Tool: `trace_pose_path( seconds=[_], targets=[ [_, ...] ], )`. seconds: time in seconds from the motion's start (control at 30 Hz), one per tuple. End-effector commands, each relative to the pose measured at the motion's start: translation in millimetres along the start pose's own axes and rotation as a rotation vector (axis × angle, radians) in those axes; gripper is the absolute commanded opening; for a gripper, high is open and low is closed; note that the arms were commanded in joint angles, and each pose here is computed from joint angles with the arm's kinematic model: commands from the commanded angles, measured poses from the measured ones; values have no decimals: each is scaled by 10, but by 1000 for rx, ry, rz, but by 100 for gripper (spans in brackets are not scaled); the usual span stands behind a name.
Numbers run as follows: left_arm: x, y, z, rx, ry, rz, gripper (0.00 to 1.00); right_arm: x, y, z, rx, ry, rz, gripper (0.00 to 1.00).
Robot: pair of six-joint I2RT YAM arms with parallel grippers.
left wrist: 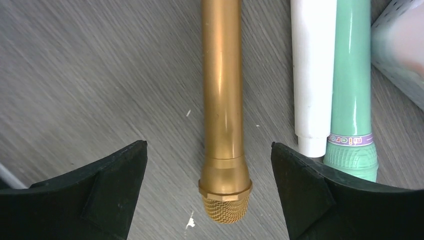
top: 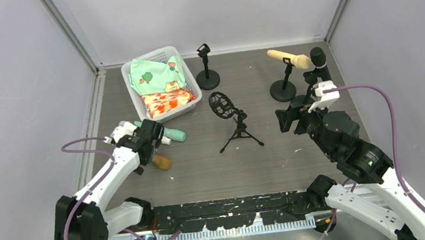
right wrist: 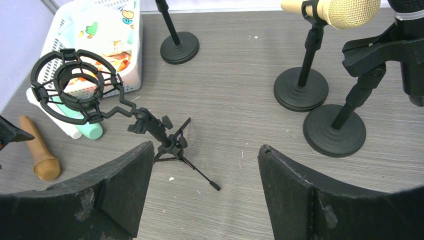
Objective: Attach the microphones to the stand
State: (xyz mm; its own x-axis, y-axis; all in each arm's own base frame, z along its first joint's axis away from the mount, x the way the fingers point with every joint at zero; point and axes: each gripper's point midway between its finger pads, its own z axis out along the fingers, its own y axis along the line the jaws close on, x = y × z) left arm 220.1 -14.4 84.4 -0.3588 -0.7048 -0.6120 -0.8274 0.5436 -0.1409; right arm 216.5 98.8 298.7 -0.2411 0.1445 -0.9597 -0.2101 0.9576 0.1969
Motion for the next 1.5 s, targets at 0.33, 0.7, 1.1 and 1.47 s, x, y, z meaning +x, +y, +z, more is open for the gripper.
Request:
trace_pose_path(
  seconds=[0.33,0.7,1.1,1.47],
  targets=[
    [201,-230,399,-18,90,-34,83,-158,-8,-77,1,-39,29,81],
    [298,-118,560,-83,121,-85,50,-163,-72,-118,25,-44,24,81],
    [-364,87,91,-46,-81,-202,2,-204,-72,-110,27,-54,11,81],
    [-1503,-809,-1087,456,-307,1,1,-425,-40,-137,9,-138,17,81]
  ],
)
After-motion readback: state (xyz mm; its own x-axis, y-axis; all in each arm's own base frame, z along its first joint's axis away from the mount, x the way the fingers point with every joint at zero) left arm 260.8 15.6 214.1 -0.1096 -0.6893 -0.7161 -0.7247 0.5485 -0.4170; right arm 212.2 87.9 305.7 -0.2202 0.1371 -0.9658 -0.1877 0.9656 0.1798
